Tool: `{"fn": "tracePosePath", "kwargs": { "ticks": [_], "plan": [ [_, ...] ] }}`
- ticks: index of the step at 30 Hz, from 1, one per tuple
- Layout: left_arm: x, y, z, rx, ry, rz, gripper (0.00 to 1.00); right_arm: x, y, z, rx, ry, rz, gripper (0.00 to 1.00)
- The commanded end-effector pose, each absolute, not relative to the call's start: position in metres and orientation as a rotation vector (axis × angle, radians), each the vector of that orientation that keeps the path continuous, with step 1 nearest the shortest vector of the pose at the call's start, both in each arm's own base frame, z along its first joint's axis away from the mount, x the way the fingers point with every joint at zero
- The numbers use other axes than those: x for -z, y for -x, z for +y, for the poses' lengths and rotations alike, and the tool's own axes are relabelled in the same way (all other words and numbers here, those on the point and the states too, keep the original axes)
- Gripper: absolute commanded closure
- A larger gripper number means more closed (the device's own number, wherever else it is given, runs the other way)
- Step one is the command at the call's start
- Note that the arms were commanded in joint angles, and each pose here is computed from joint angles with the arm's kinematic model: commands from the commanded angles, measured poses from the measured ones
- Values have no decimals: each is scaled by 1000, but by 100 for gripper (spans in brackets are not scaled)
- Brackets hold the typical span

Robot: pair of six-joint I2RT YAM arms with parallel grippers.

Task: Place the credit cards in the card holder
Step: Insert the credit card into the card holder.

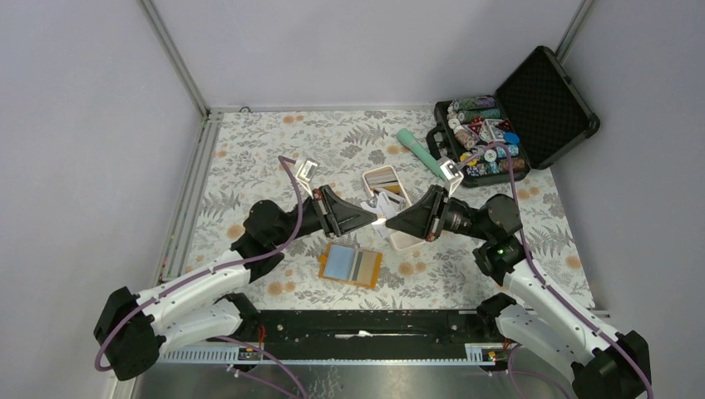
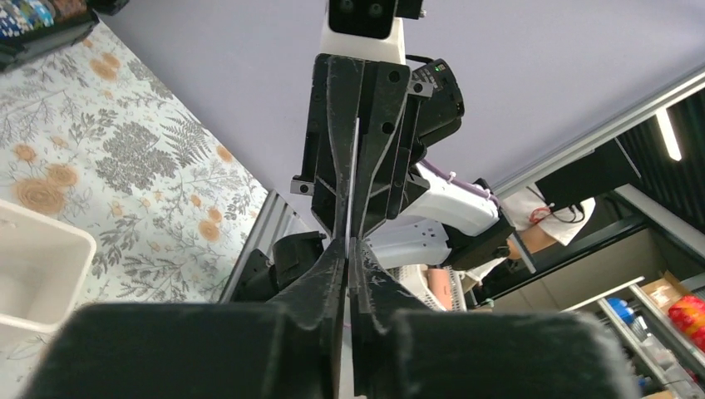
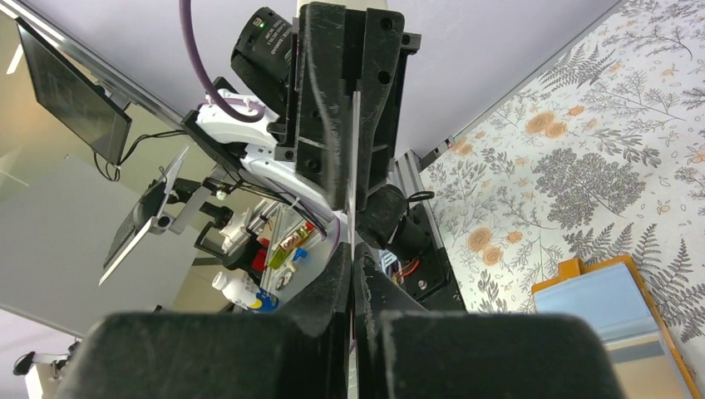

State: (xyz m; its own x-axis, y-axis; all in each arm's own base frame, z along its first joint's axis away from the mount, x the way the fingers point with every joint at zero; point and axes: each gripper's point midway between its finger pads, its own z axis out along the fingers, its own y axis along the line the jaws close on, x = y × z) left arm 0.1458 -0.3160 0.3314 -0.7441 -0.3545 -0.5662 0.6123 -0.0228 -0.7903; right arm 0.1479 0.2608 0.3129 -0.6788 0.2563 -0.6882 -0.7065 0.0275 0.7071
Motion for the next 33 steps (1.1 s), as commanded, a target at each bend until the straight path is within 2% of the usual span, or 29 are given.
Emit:
{"fn": "tracePosePath", "kwargs": {
  "ticks": [1,3,8,12,19,25,33],
  "plan": [
    [-367,-141,-316,1875,-329,1462,100,-320,-140,260,-1735,550,1568,100],
    [-364,-141,-316,1867,-326,1470,100,-319,-137,259,-1726,576,1571,99],
    [-353,-143,-316,1801,-357,1514,100,-313,-145,255,-1623,538,1635,57],
    [-340,-140,-315,1737,-442,1579,100,-311,-150,253,-1573,519,1690,45],
    [-313,-123,-312,1694,-619,1683,100,-324,-133,260,-1721,618,1663,45],
    [-307,-115,-309,1692,-674,1697,100,-321,-118,261,-1846,662,1669,60],
    [-313,-110,-311,1742,-694,1651,100,-306,-116,261,-1894,633,1707,73]
  ]
}}
